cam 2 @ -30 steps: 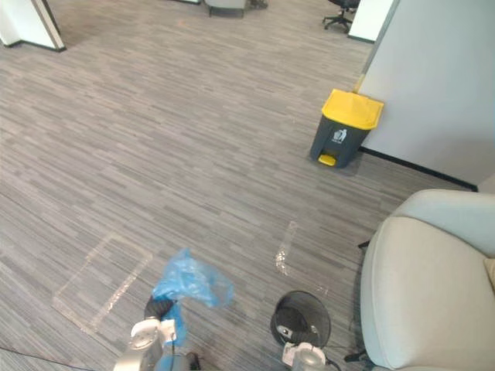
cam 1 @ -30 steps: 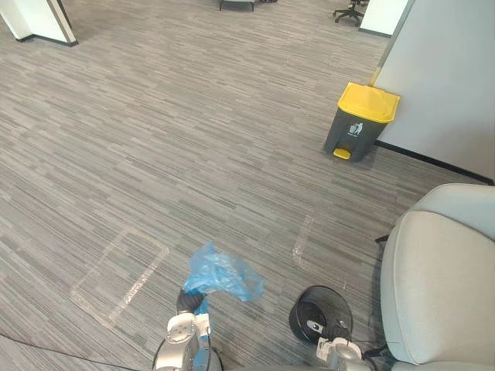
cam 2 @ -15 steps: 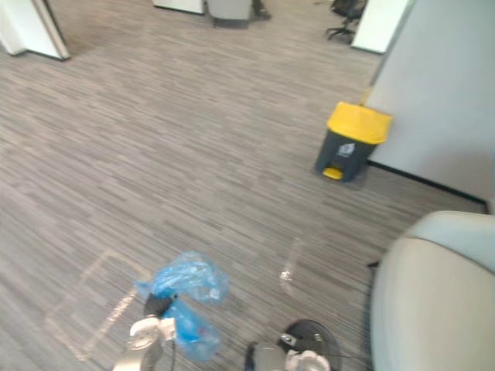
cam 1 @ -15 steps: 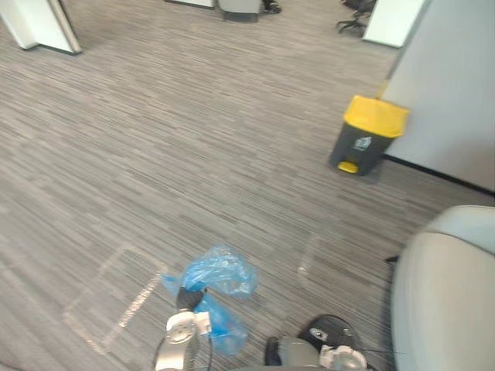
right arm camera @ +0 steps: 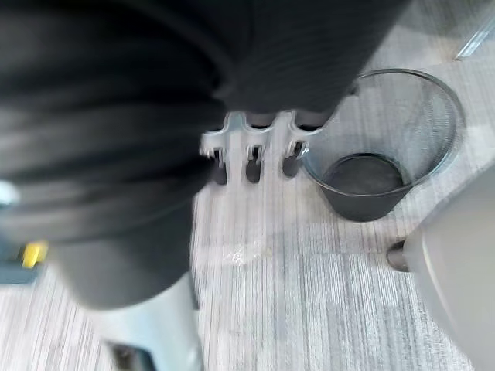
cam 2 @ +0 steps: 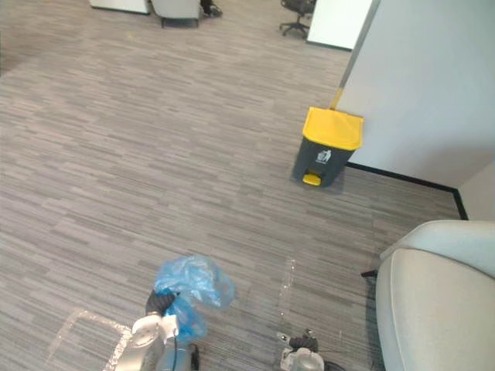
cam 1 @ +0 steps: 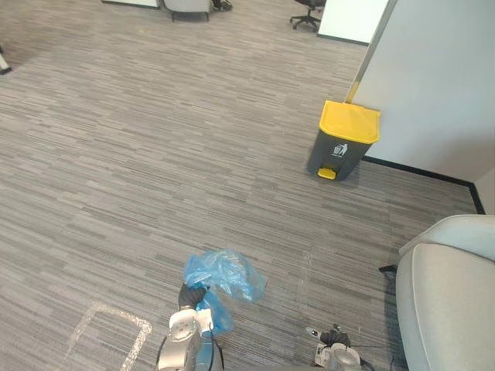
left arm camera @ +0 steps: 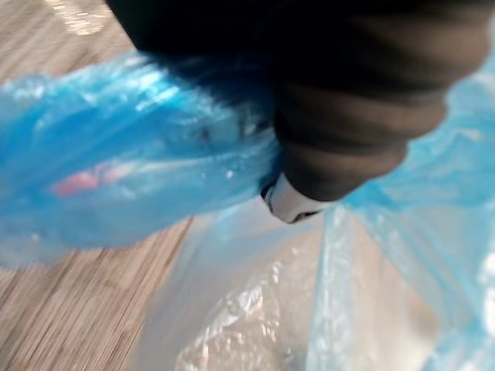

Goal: Gather rubbish on tea table into small bin, then transfer packed bag to large trash can.

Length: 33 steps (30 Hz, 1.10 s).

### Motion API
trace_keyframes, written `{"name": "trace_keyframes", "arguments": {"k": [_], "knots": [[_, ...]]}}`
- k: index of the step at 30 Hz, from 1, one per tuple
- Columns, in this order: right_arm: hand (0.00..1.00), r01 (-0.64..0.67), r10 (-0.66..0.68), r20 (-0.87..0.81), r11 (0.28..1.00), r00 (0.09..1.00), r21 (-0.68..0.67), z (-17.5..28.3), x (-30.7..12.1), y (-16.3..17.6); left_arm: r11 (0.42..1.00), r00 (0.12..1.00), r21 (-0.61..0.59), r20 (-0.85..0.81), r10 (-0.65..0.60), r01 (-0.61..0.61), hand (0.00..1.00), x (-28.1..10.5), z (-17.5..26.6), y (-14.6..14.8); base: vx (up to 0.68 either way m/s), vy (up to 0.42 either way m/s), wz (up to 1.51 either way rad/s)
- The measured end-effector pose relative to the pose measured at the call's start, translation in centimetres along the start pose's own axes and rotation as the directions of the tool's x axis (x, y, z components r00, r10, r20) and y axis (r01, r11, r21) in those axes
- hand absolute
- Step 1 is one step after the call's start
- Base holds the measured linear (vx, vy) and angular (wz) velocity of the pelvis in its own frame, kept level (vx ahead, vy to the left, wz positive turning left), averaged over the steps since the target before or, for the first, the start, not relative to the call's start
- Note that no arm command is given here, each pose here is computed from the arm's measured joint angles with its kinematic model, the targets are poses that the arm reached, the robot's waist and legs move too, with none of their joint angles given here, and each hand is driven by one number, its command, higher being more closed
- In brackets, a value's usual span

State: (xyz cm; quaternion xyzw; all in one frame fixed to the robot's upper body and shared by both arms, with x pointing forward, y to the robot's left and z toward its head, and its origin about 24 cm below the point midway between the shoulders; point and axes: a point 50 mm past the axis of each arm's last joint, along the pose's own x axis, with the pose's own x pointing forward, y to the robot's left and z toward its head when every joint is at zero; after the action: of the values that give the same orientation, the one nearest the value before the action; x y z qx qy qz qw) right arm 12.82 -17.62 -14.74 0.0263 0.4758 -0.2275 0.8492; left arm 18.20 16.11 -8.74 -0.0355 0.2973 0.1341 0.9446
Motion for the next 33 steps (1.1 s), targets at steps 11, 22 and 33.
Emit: {"name": "trace_keyframes", "arguments": {"k": [11, 22, 33], "knots": [[0.0, -0.003, 0.002, 0.039, 1.0, 0.999, 0.005, 0.9, 0.1, 0.1, 1.0, 1.0, 0.006, 0.021, 0.018, -0.018, 1.0, 0.6, 0.8, 0.2, 0.33, 0.08, -0.26], [0.0, -0.059, 0.062, 0.077, 0.997, 0.995, -0.05, 2.2, 0.0, 1.9, 0.999, 0.999, -0.008, 0.024, -0.036, 0.036, 1.0, 0.0, 0.6, -1.1, 0.47, -0.073, -0.2], [0.0, -0.036, 0.038, 0.053, 0.998, 0.998, -0.042, 1.3, -0.1, 1.1, 1.0, 1.0, -0.016, -0.015, -0.003, 0.003, 1.0, -0.4, -0.3, -0.5, 0.41, 0.245, -0.62]]}}
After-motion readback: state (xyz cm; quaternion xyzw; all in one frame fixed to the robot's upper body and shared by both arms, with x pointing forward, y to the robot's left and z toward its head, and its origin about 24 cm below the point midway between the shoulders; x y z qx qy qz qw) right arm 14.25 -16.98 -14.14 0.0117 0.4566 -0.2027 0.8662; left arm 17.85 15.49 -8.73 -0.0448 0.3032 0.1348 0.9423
